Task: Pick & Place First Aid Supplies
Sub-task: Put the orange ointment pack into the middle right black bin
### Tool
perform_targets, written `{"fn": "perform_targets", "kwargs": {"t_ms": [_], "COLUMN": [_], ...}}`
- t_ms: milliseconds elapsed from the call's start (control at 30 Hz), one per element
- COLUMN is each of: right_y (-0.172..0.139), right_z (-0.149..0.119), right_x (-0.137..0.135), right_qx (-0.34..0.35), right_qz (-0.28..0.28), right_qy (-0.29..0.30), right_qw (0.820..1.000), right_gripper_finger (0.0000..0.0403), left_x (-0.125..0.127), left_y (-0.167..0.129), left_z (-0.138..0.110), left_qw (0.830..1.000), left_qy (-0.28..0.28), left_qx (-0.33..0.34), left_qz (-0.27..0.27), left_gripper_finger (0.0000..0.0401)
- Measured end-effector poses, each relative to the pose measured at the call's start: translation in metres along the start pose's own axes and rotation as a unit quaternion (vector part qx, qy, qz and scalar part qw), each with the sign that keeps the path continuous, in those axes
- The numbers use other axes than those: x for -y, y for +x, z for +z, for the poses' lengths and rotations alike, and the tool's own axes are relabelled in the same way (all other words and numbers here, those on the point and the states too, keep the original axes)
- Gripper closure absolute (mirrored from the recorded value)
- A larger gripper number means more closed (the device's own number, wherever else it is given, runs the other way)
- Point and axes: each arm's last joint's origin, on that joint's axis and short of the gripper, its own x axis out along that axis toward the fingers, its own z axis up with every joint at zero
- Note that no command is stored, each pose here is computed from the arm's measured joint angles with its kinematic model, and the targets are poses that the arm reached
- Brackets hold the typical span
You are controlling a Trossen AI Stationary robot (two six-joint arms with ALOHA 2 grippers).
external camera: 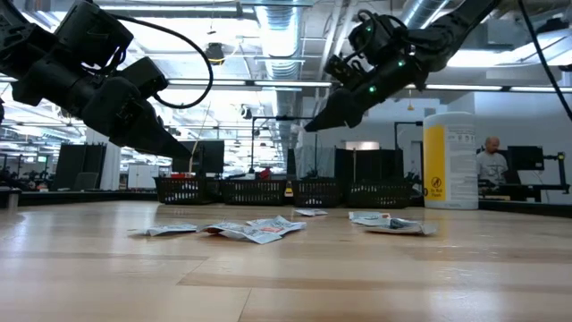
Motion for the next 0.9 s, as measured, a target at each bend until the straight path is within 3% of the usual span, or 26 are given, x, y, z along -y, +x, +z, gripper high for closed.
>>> {"fn": "perform_targets", "kwargs": {"t_ms": [233,333,500,667,900], "right_y": [0.009,0.016,0.030,0.039,0.039], "right_z": [-0.012,-0.023,-0.040,-0.041,-0.036], "right_x": [0.006,0.015,0.030,0.036,0.037], "right_qx": [-0.019,-0.037,-0.071,-0.073,-0.067], "right_qz": [-0.007,-0.035,-0.067,-0.072,-0.073], "right_qy": [0.004,0.012,0.065,0.093,0.088], "right_qw": [1.000,0.999,0.993,0.990,0.991], "right_gripper_finger": [0.0402,0.0402,0.0402,0.0402,0.0382], "left_x": [0.000,0.000,0.000,0.000,0.000], "left_y": [0.000,0.000,0.000,0.000,0.000], "left_z": [0.000,0.000,0.000,0.000,0.000], "left_qw": [1.000,1.000,1.000,1.000,1.000], "left_qy": [0.000,0.000,0.000,0.000,0.000], "left_qx": [0.000,0.000,0.000,0.000,0.000], "left_qz": [0.000,0.000,0.000,0.000,0.000], "left_gripper_finger": [0.0313,0.0313,0.0313,0.0313,0.0313]}}
